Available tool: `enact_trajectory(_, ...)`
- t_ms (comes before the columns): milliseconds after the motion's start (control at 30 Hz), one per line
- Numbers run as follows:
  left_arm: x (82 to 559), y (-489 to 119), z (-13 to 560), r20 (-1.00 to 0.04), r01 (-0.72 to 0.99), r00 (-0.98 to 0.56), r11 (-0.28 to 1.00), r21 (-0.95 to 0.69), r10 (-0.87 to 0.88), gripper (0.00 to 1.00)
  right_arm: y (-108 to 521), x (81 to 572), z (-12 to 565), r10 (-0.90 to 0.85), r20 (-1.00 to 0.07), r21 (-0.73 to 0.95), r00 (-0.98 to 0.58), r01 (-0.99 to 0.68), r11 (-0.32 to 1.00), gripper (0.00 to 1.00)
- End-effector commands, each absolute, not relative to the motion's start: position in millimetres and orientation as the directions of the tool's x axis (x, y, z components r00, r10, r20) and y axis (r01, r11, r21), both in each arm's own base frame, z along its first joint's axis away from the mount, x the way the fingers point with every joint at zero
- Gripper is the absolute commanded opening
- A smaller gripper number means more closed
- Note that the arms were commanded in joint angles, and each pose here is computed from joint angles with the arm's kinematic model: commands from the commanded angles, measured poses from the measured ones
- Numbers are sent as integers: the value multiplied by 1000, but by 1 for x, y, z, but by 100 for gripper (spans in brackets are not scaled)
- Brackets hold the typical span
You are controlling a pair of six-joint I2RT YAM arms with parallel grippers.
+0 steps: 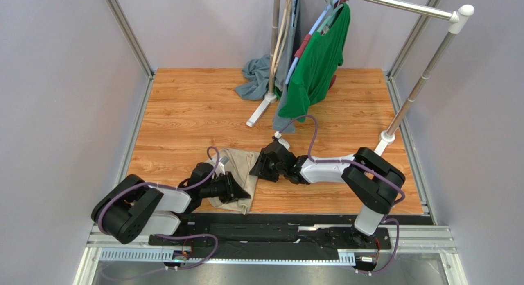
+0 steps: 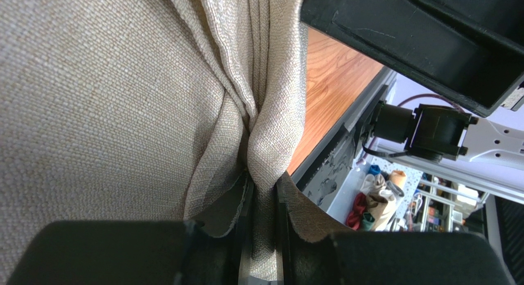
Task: Fold the napkin, place the utensils inside, and roll it up
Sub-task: Roll the napkin with the utensil
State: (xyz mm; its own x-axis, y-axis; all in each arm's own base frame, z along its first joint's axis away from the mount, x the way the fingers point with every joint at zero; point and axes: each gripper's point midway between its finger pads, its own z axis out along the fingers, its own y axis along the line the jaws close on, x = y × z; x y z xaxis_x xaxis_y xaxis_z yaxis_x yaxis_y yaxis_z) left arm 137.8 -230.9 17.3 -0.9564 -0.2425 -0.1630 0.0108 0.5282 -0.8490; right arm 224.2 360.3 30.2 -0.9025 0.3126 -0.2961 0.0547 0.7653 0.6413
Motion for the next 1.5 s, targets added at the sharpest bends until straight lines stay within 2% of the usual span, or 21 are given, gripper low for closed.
enact_trajectory(0, 128, -223, -3, -123, -34, -965, 578, -815, -231, 21, 359, 226, 15, 301, -288, 596, -909, 76, 799, 49)
enact_trajectory(200, 130, -225, -6, -127, -20, -969, 579, -815, -213, 21, 353, 228, 3, 268, -295, 515, -917, 84, 853, 45)
enact_trajectory(300, 132, -227, -7, -138, -2, -971, 582, -813, -197, 23, 351, 229, -3, 261, -292, 483, -920, 94, 871, 29)
enact_trajectory(333, 133, -227, -8, -139, 1, -971, 584, -812, -192, 24, 347, 228, -6, 259, -291, 465, -921, 101, 880, 21)
enact_trajectory(400, 137, -230, -8, -147, 13, -972, 583, -812, -183, 32, 343, 233, -3, 268, -318, 444, -909, 107, 890, 13)
enact_trajectory(433, 139, -231, -8, -150, 17, -972, 584, -811, -180, 36, 336, 232, -4, 253, -327, 410, -911, 105, 906, 5)
enact_trajectory(500, 145, -236, -4, -159, 30, -972, 576, -817, -175, 46, 332, 242, 7, 250, -375, 379, -892, 98, 920, 0)
enact_trajectory(700, 172, -250, 19, -214, 85, -964, 583, -808, -156, 65, 313, 264, 34, 168, -503, 238, -848, 51, 970, 0)
enact_trajectory(733, 174, -248, 21, -222, 87, -962, 598, -796, -156, 76, 306, 264, 35, 140, -509, 197, -849, 44, 979, 0)
enact_trajectory(767, 183, -250, 34, -277, 134, -949, 600, -789, -152, 77, 300, 269, 39, 108, -541, 150, -834, 31, 988, 0)
enact_trajectory(833, 185, -238, 32, -290, 109, -942, 664, -740, -168, 79, 290, 274, 46, 61, -563, 76, -824, 21, 997, 0)
enact_trajectory(867, 191, -236, 44, -342, 146, -924, 669, -729, -172, 81, 283, 278, 49, 41, -583, 33, -811, 26, 999, 0)
enact_trajectory(967, 188, -217, 48, -368, 122, -911, 728, -675, -188, 83, 275, 288, 58, -31, -606, -59, -795, 6, 998, 0)
enact_trajectory(1100, 190, -198, 49, -411, 105, -889, 785, -610, -201, 83, 271, 298, 61, -111, -592, -170, -799, -11, 985, 0)
enact_trajectory(1333, 187, -183, 52, -437, 90, -870, 799, -595, -227, 83, 269, 307, 51, -209, -531, -327, -821, -29, 945, 0)
enact_trajectory(1467, 186, -179, 54, -449, 98, -865, 801, -590, -224, 83, 265, 311, 48, -239, -531, -414, -813, 4, 910, 0)
